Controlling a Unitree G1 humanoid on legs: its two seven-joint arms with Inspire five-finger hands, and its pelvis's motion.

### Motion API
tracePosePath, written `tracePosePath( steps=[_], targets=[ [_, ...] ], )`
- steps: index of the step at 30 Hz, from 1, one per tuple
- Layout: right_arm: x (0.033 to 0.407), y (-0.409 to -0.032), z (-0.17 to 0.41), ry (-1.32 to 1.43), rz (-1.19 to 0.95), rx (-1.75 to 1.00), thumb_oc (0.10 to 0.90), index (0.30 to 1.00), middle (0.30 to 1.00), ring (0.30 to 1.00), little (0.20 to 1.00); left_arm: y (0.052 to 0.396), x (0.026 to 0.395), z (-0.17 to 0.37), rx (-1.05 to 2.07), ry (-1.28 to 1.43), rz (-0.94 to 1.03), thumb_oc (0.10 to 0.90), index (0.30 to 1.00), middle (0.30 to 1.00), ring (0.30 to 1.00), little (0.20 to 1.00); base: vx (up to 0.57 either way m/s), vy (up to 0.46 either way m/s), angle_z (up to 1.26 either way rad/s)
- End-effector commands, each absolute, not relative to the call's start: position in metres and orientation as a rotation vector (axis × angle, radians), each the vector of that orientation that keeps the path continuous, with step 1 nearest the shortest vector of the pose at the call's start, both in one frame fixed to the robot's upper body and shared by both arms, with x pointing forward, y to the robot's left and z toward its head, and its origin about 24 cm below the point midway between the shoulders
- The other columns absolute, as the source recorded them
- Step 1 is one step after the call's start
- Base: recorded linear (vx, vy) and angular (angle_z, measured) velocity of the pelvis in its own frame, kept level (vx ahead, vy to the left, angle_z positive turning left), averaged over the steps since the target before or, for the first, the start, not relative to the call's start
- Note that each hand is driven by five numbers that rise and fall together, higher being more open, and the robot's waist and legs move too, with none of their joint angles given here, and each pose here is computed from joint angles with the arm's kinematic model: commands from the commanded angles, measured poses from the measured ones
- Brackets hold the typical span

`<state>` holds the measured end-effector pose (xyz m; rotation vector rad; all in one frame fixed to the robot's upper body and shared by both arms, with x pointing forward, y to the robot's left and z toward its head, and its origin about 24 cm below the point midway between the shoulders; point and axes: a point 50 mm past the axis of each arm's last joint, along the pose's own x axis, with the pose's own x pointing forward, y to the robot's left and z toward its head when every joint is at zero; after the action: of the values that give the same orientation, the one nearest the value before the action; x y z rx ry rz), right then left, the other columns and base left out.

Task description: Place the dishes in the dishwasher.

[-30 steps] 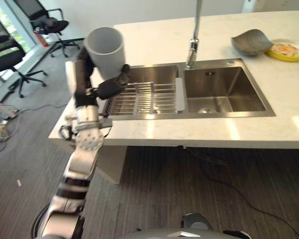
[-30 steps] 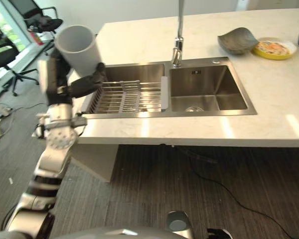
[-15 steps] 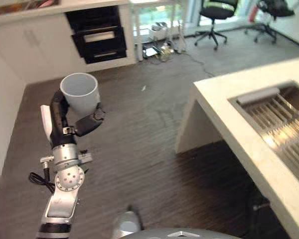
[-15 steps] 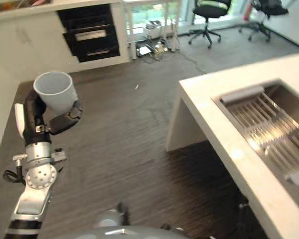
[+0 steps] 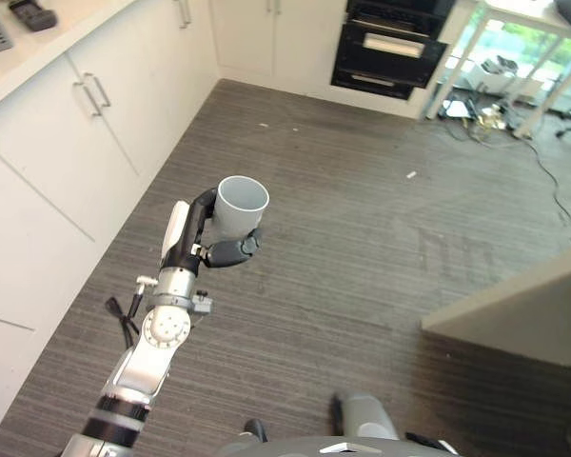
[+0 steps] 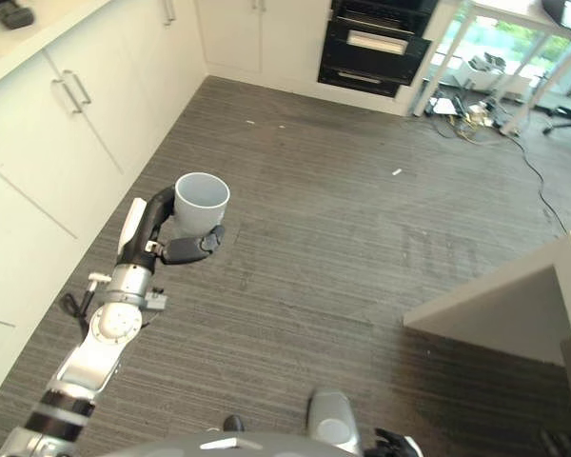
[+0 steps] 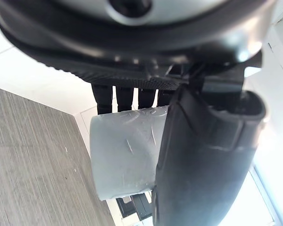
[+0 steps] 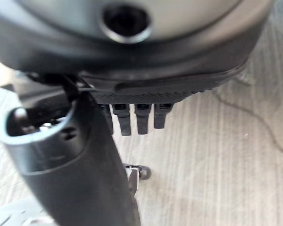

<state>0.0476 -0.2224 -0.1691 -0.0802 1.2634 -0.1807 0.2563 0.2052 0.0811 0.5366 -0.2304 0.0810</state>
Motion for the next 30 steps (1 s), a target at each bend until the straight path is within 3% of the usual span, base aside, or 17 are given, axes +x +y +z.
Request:
tracePosePath(
  steps=[1, 8, 12, 17, 22, 30],
  targets=[
    [0.056, -0.213, -0.169, 1.229, -0.163, -0.059, 0.800, 0.900, 0.900, 0.900, 0.900, 0.177, 0.261, 0.147, 0.447, -0.600, 0.040, 0.400, 0.300, 0.300, 0.300, 0.300, 0.04, -0.047, 0.62],
    [0.056, -0.222, -0.166, 1.194, -0.186, -0.049, 0.800, 0.900, 0.900, 0.900, 0.900, 0.173, 0.260, 0.144, 0.455, -0.591, 0.007, 0.400, 0.300, 0.300, 0.300, 0.300, 0.04, 0.008, -0.12],
    [0.078, -0.223, -0.161, 1.127, -0.138, -0.105, 0.800, 0.900, 0.900, 0.900, 0.900, 0.179, 0.262, 0.143, 0.501, -0.579, 0.025, 0.400, 0.300, 0.300, 0.300, 0.300, -0.23, -0.067, -0.43],
    [0.047, -0.222, -0.169, 1.262, -0.150, -0.099, 0.800, 0.900, 0.900, 0.900, 0.900, 0.190, 0.260, 0.157, 0.526, -0.631, 0.086, 0.400, 0.300, 0.300, 0.300, 0.300, -0.30, -0.104, 0.07],
    [0.030, -0.239, -0.169, 1.342, -0.245, -0.098, 0.800, 0.900, 0.900, 0.900, 0.900, 0.184, 0.260, 0.156, 0.503, -0.647, 0.088, 0.400, 0.300, 0.300, 0.300, 0.300, -0.26, -0.331, -0.01],
    [0.046, -0.233, -0.169, 1.311, -0.090, -0.187, 0.800, 0.900, 0.900, 0.900, 0.900, 0.204, 0.257, 0.128, 0.389, -0.520, 0.217, 0.400, 0.300, 0.300, 0.300, 0.300, -0.12, -0.474, -0.01]
  ],
)
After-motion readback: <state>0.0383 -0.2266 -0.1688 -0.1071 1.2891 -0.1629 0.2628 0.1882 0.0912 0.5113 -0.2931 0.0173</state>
